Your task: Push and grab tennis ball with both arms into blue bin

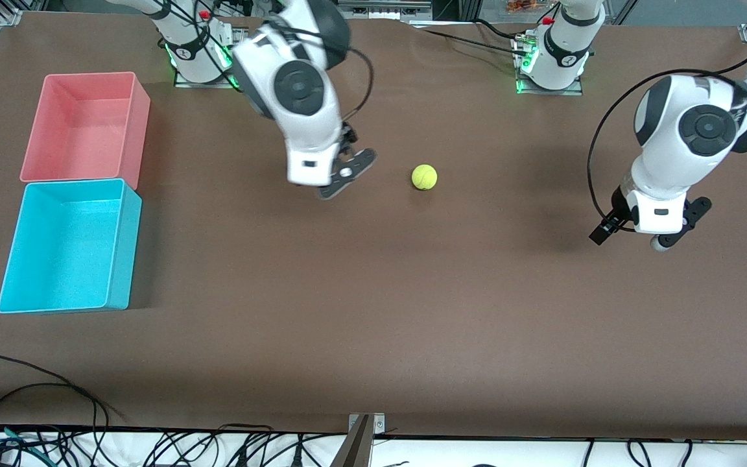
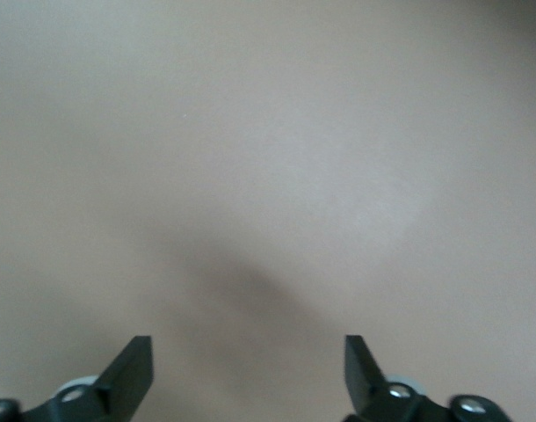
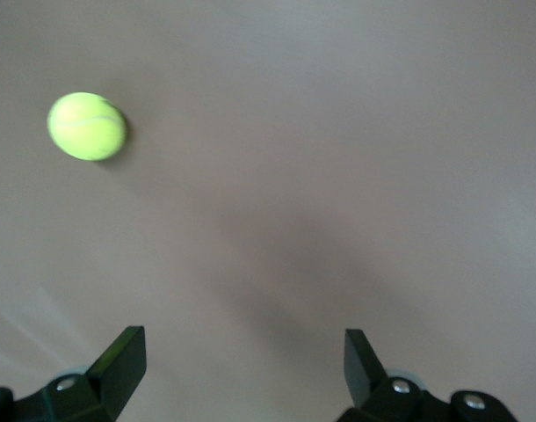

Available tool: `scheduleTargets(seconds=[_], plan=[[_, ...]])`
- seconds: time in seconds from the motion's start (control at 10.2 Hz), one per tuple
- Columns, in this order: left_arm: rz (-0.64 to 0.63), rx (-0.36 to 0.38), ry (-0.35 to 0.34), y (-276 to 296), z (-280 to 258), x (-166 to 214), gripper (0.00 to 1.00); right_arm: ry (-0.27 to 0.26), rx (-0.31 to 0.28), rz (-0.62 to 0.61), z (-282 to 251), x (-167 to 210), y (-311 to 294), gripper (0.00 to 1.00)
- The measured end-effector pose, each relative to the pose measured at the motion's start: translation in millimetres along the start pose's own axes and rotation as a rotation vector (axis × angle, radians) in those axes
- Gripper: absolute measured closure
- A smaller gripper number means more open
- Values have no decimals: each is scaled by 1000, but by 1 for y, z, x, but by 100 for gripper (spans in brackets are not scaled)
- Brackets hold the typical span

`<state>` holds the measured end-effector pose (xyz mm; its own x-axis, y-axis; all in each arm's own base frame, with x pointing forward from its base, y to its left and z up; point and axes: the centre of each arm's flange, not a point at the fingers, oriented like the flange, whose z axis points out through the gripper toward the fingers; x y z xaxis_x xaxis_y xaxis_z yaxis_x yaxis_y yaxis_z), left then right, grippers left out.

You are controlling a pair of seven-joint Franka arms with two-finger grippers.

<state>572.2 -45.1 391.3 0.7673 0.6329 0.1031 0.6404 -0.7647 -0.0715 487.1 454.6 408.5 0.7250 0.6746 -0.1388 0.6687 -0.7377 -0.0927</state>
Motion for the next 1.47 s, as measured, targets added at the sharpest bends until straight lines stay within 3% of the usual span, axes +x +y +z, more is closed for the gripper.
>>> scheduleTargets(seconds=[0.2, 0.79, 0.88, 1.18, 1.47], plan=[[199, -6, -9, 6, -49, 16, 0, 114, -7, -92, 42, 29, -64, 0], [480, -38, 12, -13, -101, 52, 0, 387, 9, -184, 139, 75, -133, 0], [535, -44, 22, -13, -107, 55, 0, 389, 32, -191, 154, 74, -147, 0], [643, -167, 16, -14, -129, 64, 0, 363, 55, -236, 188, 66, -185, 0], [691, -155, 29, -16, -129, 71, 0, 337, -15, -303, 212, 64, -186, 0]])
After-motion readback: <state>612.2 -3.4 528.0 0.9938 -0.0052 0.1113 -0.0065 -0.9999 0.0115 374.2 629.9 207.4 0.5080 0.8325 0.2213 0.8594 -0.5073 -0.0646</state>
